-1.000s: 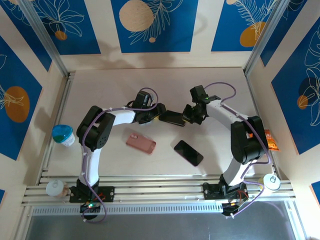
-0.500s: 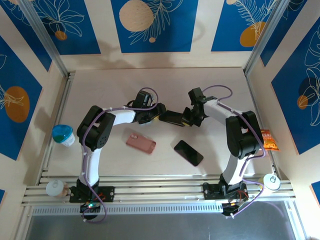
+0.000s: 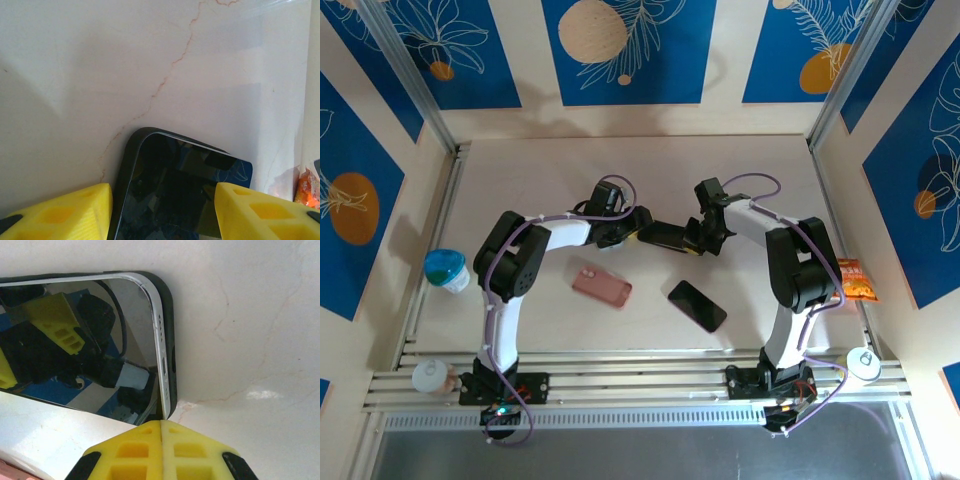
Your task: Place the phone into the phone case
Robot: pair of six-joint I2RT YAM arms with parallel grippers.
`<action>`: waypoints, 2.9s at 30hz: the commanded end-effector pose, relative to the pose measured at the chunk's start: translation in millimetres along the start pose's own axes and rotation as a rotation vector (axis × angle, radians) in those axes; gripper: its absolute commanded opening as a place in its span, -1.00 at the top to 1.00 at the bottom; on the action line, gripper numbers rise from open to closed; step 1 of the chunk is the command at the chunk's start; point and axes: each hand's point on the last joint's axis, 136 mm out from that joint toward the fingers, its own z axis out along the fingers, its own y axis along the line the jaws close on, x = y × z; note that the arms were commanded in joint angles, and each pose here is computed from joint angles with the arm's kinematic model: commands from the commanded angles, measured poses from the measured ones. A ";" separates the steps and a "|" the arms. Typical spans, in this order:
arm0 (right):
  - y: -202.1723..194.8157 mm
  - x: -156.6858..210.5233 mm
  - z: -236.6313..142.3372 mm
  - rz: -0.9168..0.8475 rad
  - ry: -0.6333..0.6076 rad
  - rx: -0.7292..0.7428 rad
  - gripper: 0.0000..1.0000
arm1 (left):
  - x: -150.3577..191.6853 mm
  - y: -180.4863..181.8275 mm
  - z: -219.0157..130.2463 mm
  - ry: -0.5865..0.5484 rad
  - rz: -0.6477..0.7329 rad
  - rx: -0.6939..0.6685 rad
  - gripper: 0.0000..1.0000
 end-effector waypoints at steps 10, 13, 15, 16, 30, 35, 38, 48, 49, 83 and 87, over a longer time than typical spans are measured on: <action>-59.4 60.8 72.3 -0.030 0.183 0.247 1.00 | 9.7 14.5 5.6 0.034 -0.018 -0.009 -0.14; -61.5 71.8 76.6 -0.021 0.211 0.238 1.00 | 11.0 14.3 6.0 0.039 -0.013 -0.010 -0.13; -55.4 74.9 71.8 -0.013 0.219 0.209 1.00 | 9.7 14.8 6.4 0.041 -0.006 -0.017 -0.14; -50.6 75.4 67.1 -0.009 0.214 0.191 1.00 | 8.8 14.2 6.9 0.042 -0.002 -0.019 -0.14; 32.0 18.5 -36.3 -0.024 -0.006 -0.090 1.00 | -18.5 -15.6 12.0 0.019 0.056 0.002 -0.14; 33.0 -14.8 -48.4 -0.053 -0.071 -0.101 1.00 | -24.1 -21.2 1.6 -0.006 0.075 -0.005 -0.14; 24.0 -27.0 -40.6 -0.049 -0.072 -0.071 1.00 | -24.1 -23.9 -6.1 -0.015 0.082 -0.006 -0.14; 5.4 -33.0 -9.6 -0.042 -0.027 0.000 1.00 | -15.3 -27.9 -25.2 -0.023 0.072 0.014 -0.14; 4.0 -33.4 -7.7 -0.041 -0.027 0.008 1.00 | -14.5 -27.9 -26.1 -0.022 0.068 0.017 -0.14; -22.3 -24.4 15.5 -0.038 0.032 0.104 1.00 | 12.1 -29.4 -5.7 0.035 0.020 0.064 -0.14; -26.0 -7.9 28.8 -0.073 0.065 0.169 1.00 | 16.8 -24.6 -1.9 0.045 0.006 0.062 -0.14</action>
